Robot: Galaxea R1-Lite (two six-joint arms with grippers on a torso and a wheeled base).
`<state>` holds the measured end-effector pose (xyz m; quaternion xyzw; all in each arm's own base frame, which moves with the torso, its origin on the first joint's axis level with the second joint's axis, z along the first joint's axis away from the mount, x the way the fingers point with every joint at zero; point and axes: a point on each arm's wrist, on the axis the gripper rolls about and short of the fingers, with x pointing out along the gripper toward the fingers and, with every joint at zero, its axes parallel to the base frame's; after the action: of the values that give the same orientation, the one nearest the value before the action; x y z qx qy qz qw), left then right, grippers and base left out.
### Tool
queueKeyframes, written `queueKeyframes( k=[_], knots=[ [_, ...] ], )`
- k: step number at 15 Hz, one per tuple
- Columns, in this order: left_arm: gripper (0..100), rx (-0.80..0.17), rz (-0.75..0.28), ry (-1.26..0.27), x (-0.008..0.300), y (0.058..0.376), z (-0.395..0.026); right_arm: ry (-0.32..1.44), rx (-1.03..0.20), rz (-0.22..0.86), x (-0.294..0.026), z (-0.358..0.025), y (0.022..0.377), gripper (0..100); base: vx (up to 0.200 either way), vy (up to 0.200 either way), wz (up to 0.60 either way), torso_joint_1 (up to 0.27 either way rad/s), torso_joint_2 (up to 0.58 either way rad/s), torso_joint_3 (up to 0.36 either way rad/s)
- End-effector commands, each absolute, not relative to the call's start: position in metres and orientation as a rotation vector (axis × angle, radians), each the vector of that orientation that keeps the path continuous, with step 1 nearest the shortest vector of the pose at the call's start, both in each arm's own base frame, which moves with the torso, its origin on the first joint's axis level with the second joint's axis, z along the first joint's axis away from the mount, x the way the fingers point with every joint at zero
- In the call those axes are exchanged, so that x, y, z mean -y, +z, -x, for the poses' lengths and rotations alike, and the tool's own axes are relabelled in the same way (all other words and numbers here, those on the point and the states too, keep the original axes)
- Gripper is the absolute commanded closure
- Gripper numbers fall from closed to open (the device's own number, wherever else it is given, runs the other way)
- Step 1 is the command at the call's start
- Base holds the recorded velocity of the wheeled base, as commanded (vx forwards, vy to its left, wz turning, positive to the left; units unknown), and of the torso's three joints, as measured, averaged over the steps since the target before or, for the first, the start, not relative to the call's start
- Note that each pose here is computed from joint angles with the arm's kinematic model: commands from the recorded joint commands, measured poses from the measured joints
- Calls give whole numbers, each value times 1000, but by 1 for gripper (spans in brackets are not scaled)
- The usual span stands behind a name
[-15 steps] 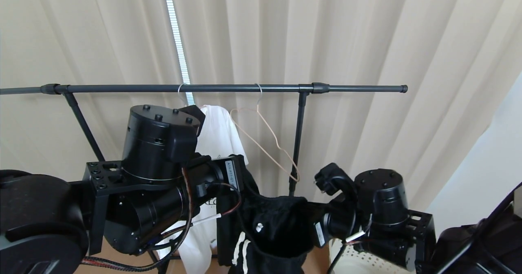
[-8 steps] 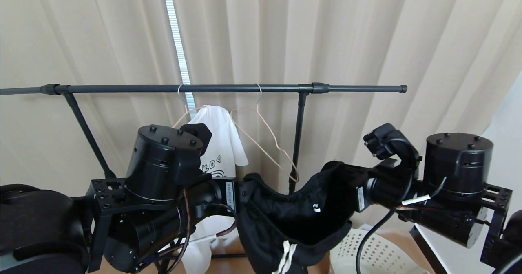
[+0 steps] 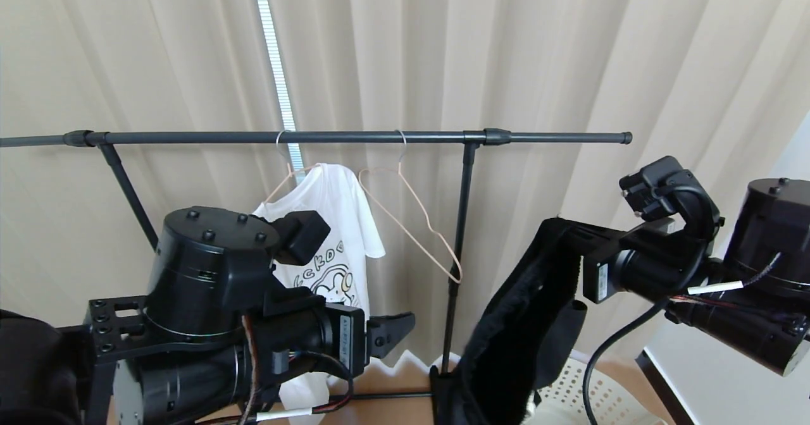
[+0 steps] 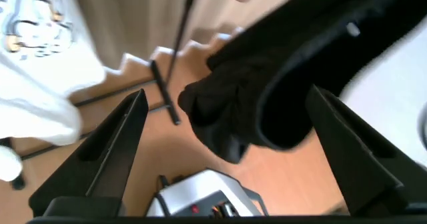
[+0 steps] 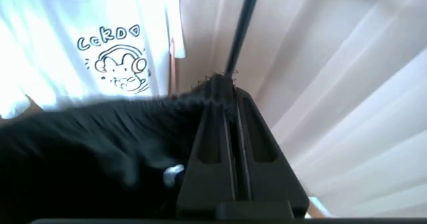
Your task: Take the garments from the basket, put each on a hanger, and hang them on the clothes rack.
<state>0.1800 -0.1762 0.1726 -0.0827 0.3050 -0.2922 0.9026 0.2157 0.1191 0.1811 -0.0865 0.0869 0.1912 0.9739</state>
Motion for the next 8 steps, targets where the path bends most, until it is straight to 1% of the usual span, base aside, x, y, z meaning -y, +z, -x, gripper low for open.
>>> queueKeyframes(
  k=[1,5,8],
  knots=[
    [0,-615,199,-616,163,179,-177,379,-129,183,-110,-201,198,100,0,0,0,0,0,0],
    [0,-655,175,-573,166,165,-188,377,-118,181,-105,-192,208,100,0,0,0,0,0,0],
    [0,-634,146,-475,174,155,-199,375,-116,180,-105,-193,209,100,0,0,0,0,0,0]
  ],
)
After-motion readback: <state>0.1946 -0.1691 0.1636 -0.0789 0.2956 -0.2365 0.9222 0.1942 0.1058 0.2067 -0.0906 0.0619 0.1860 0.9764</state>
